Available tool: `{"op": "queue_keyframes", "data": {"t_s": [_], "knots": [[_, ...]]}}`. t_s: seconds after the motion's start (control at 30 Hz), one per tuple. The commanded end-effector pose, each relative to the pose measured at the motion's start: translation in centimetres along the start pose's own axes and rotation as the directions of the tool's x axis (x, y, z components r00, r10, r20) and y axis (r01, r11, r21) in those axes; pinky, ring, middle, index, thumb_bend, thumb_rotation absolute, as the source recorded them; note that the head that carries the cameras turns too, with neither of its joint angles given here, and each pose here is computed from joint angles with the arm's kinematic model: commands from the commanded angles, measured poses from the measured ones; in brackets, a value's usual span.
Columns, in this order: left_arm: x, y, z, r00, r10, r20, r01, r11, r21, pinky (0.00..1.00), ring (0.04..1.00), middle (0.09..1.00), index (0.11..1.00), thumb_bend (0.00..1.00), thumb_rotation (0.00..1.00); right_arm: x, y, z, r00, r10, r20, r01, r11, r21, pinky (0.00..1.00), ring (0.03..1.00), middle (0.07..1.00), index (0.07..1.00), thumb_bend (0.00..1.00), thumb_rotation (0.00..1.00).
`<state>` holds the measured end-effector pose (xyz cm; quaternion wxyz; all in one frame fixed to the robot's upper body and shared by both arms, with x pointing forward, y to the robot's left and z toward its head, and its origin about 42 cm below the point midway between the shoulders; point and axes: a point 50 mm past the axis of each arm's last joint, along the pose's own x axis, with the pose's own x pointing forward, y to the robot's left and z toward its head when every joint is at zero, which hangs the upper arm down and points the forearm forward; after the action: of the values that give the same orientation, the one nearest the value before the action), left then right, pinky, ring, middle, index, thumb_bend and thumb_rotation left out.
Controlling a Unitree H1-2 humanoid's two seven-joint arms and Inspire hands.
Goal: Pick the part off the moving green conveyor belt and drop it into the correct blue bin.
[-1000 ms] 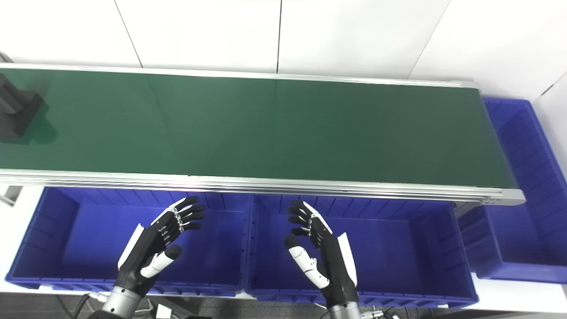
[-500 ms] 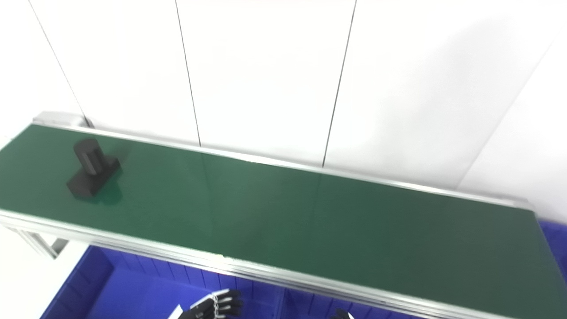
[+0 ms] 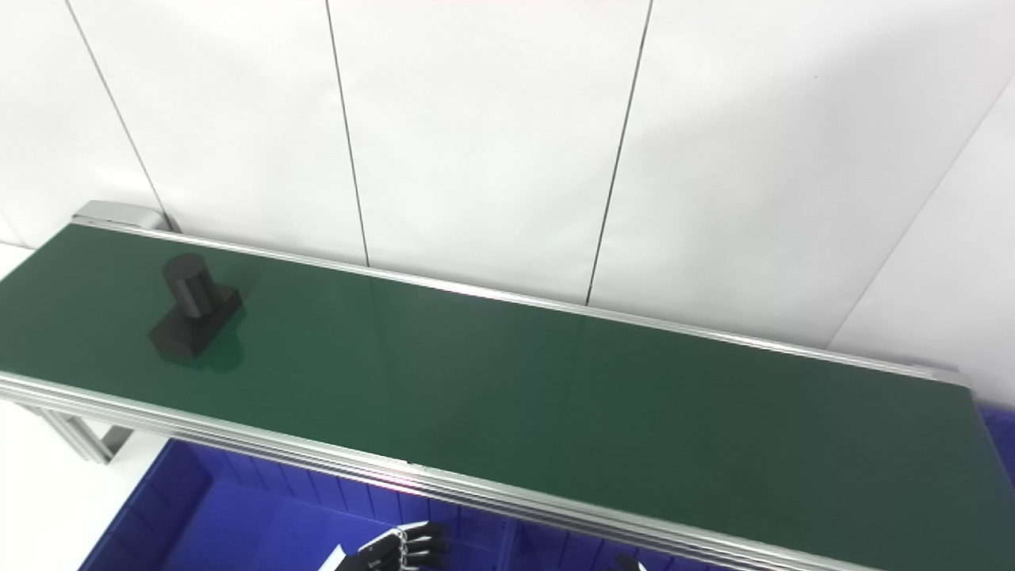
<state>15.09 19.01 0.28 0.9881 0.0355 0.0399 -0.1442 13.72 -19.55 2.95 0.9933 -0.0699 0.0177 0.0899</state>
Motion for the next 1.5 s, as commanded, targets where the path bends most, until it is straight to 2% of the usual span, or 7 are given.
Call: {"op": "queue_keyframes", "data": {"t_s": [0.0, 0.33, 0.77, 1.0, 1.1, 1.3, 1.47], "knots": [[0.4, 0.1, 0.8, 0.998, 0.002, 0.066, -0.002, 1.0, 0.011, 0.66, 0.734, 0.771, 0.8, 0.88, 0.62, 0.2, 0.0, 0.8, 0.998, -0.01, 0.062, 0.01, 1.0, 0.009, 0.67, 0.787, 0.832, 0.888, 0.32, 0.83], [0.6, -0.3, 0.7, 0.998, 0.007, 0.064, -0.007, 1.0, -0.001, 0.66, 0.73, 0.769, 0.793, 0.89, 0.61, 0.2, -0.4, 0.8, 0.998, -0.01, 0.067, 0.009, 1.0, 0.015, 0.67, 0.788, 0.834, 0.89, 0.3, 0.83], [1.3, -0.8, 0.6, 0.998, 0.003, 0.062, -0.003, 1.0, 0.004, 0.66, 0.73, 0.769, 0.794, 0.89, 0.61, 0.3, -1.0, 1.6, 0.993, -0.028, 0.114, 0.029, 1.0, -0.002, 0.65, 0.783, 0.846, 0.899, 0.35, 0.81], [1.6, -0.9, 0.5, 0.998, 0.005, 0.06, -0.005, 1.0, 0.001, 0.66, 0.727, 0.764, 0.791, 0.89, 0.61, 0.1, -1.6, 3.7, 0.983, -0.049, 0.174, 0.049, 0.999, 0.003, 0.64, 0.766, 0.823, 0.888, 0.37, 0.76], [1.6, -0.8, 0.5, 0.998, 0.007, 0.061, -0.007, 1.0, 0.0, 0.65, 0.726, 0.763, 0.789, 0.89, 0.61, 0.0, -1.8, 4.7, 0.974, -0.047, 0.221, 0.05, 0.999, -0.009, 0.62, 0.756, 0.812, 0.885, 0.34, 0.73], [1.6, -0.8, 0.5, 0.998, 0.014, 0.06, -0.013, 1.0, -0.005, 0.65, 0.726, 0.761, 0.787, 0.89, 0.6, -0.1, -2.4, 7.6, 0.959, -0.037, 0.282, 0.052, 0.998, -0.046, 0.62, 0.746, 0.8, 0.858, 0.3, 0.7], [1.6, -0.8, 0.4, 0.998, 0.012, 0.057, -0.012, 1.0, -0.004, 0.65, 0.726, 0.764, 0.79, 0.89, 0.61, 0.0, -2.6, 10.3, 0.941, -0.033, 0.338, 0.064, 0.994, -0.083, 0.6, 0.734, 0.786, 0.825, 0.3, 0.71]]}}
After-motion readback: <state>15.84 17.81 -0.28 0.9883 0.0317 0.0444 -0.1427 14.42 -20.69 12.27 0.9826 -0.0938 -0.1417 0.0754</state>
